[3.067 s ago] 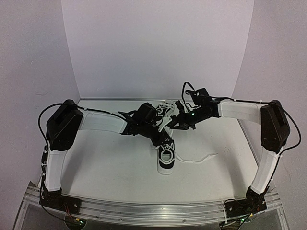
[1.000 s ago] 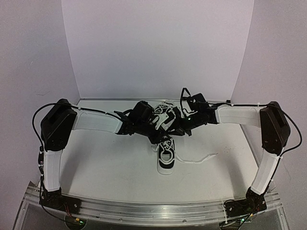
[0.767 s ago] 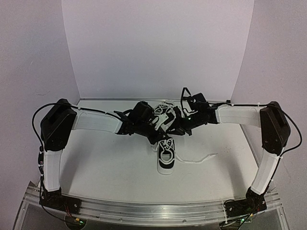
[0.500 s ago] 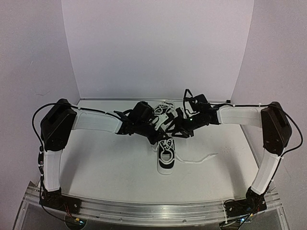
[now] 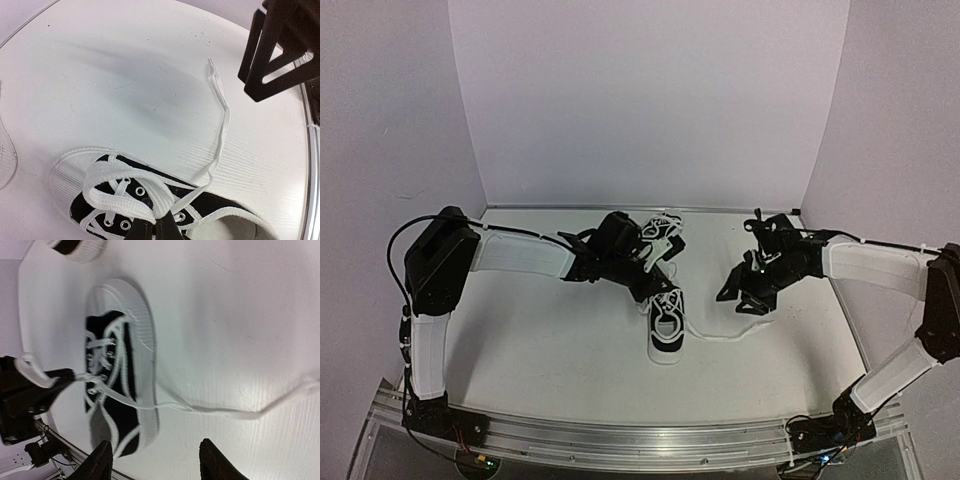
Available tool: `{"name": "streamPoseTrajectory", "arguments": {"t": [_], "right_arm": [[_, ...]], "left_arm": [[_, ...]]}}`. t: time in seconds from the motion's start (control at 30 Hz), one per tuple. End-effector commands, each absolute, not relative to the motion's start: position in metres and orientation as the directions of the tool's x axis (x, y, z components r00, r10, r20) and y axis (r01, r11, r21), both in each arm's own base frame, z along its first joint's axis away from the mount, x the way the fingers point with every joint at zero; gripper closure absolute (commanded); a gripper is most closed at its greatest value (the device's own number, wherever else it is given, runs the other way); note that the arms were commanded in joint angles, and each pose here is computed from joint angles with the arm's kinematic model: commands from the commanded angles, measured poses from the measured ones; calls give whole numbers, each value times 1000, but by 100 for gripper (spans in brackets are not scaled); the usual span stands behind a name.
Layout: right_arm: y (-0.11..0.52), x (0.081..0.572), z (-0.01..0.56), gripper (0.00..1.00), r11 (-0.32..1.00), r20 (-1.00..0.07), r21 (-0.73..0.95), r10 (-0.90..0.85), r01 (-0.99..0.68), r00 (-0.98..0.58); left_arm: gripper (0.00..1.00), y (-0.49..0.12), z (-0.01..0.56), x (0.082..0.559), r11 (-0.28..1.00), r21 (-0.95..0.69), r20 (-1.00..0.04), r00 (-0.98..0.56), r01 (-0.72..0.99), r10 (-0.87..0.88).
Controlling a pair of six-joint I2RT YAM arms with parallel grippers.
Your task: Tie the shoes
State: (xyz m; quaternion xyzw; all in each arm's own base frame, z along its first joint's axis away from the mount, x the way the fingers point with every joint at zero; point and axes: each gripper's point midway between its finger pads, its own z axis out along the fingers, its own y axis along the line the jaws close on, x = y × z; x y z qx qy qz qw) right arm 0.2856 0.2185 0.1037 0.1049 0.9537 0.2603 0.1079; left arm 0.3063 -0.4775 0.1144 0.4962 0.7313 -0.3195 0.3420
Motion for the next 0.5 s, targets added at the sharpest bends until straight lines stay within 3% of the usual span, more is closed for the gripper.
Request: {"name": "streamPoseTrajectory", "arguments": {"t": [0.0,0.23,0.47], "right_arm": [[173,255,64,48,900,-108,327,340,289,-934],[149,249,42,48,897,-129,230,412,377,-902],[148,281,28,53,910,-187,158,410,384,-893]], "left_arm": [[100,-483,144,303,267,-93,-869,-209,959,448],[100,-482,144,299,252,-101,-869,-208,963,449],[100,-481,147,298,249,-99,-874,-204,963,441]]}}
